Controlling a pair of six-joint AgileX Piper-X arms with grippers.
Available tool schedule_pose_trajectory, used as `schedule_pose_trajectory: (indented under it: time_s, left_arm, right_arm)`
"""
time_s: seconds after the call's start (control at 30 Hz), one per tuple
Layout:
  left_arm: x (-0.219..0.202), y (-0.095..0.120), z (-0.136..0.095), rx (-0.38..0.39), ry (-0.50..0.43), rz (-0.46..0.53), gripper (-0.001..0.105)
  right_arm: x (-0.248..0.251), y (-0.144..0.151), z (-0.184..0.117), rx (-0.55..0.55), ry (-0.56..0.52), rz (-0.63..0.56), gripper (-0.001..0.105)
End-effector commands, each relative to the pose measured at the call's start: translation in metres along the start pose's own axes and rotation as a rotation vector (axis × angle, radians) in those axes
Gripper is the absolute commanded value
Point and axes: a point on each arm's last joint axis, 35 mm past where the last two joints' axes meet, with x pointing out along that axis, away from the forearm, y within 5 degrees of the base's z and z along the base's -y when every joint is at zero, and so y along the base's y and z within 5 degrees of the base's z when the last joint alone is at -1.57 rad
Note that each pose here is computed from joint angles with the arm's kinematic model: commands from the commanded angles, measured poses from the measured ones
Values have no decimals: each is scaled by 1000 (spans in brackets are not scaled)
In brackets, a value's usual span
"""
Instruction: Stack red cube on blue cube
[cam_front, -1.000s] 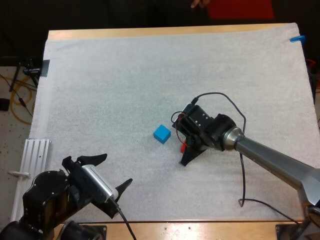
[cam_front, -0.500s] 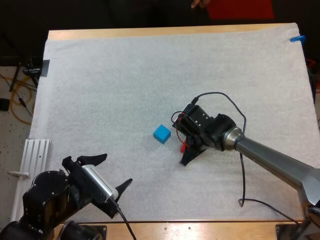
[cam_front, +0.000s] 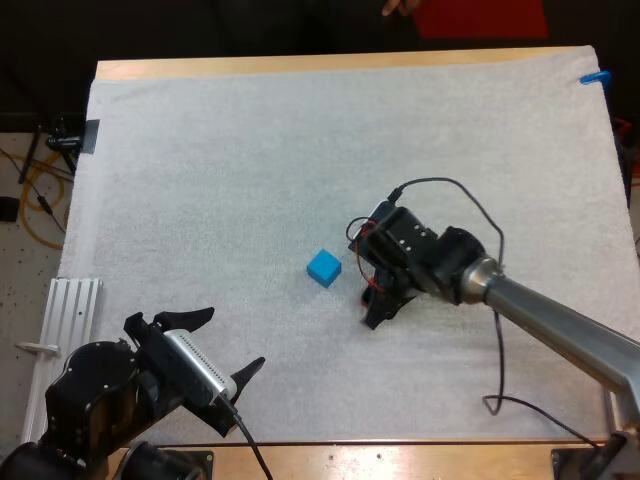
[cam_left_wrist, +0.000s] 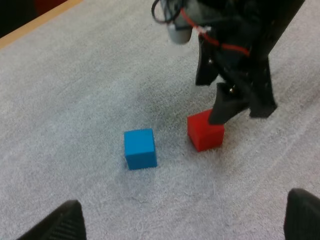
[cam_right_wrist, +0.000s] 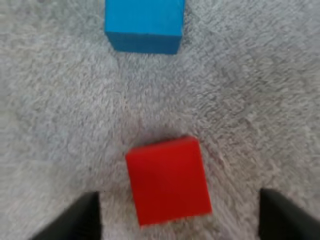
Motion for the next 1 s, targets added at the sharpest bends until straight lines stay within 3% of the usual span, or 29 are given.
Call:
schedule_pose_trajectory:
  time_s: [0.0, 0.2, 0.43, 0.7, 0.97]
  left_arm:
    - [-1, -1, 1, 9, -3, -10, 76]
    - [-1, -1, 1, 9, -3, -10, 76]
    - [-1, -1, 1, 9, -3, -10, 76]
    - [-1, -1, 1, 9, -3, -10, 76]
    - [-1, -1, 1, 9, -3, -10, 76]
  right_arm:
    - [-13, -1, 1, -5, -21, -12, 72]
    - [-30, 3, -8, -3, 20, 10, 73]
    - [-39, 4, -10, -5, 27, -8, 82]
    - [-16, -1, -2, -14, 5, -18, 82]
    - [25, -1, -2, -41, 64, 13, 82]
